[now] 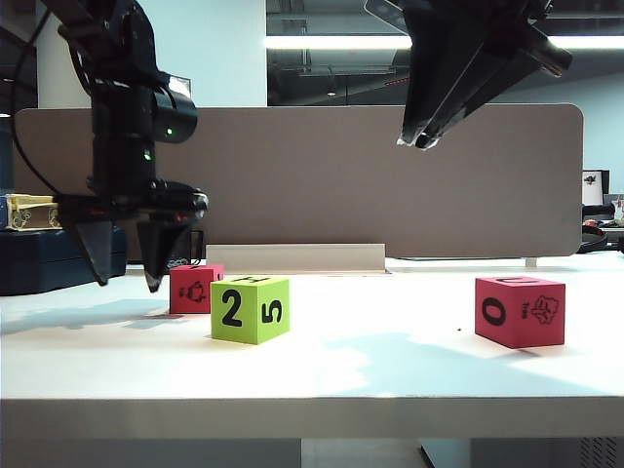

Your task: Select the appropriate blocks from the scattered letter blocks on the table and arrange them in a row to spell out "THU".

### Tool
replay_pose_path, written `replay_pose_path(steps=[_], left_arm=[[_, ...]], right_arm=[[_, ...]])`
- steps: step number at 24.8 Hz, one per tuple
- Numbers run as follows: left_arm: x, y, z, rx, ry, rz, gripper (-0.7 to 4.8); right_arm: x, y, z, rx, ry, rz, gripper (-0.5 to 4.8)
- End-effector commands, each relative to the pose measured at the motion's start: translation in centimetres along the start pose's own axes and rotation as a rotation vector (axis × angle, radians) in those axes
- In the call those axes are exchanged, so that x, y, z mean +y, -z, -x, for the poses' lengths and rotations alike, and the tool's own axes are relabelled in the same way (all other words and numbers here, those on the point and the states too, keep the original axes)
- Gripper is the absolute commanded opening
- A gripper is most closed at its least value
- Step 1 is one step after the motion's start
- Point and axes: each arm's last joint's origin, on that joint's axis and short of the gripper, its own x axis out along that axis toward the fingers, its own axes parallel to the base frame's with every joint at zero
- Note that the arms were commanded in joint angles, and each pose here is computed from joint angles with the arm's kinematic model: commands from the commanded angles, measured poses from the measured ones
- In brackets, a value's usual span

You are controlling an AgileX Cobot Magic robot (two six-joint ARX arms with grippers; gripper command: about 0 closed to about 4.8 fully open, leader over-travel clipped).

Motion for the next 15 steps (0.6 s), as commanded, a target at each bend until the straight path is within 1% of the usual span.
replay_pose_path(steps=[1,2,3,5,6,9,10,11,15], left_arm=[[-0.7,1.1,1.9,0.033,0.216,0.008,3.45],[-1.0,1.3,2.2,0.034,0.287,0.008,3.45],[-1.3,1.3,2.4,0.033,0.332,0.005,3.45],[-2.1,1.3,2.6,0.036,0.4,-0.009,3.45],[-2.7,1.3,2.6,0.037,0.409,-0.022,3.45],[-5.0,1.3,2.7,0.028,0.407,-0.091,3.45],[-6.7,1.2,2.8,0.009,0.41,-0.156,3.44],[-8.0,1.1,2.9,-0.007,0.376,-0.189,3.44],[-10.1,1.2,3.0,-0.036,0.245,-0.247,3.44]], right_arm=[[-0.1,-0.2,0.2,-0.026,0.056,0.0,0.54],[-0.1,-0.2,0.2,-0.029,0.063,0.0,0.54],[-0.1,-0.2,0.2,-0.031,0.064,0.0,0.54],[-0.1,-0.3,0.2,-0.036,0.062,0.001,0.54],[-0.1,-0.3,0.2,-0.037,0.062,0.001,0.54],[-0.1,-0.3,0.2,-0.04,0.06,0.001,0.54],[-0.1,-0.3,0.2,-0.039,0.06,0.0,0.54],[-0.1,-0.3,0.2,-0.035,0.059,-0.004,0.54],[-0.2,0.0,0.2,-0.01,0.064,-0.01,0.54]])
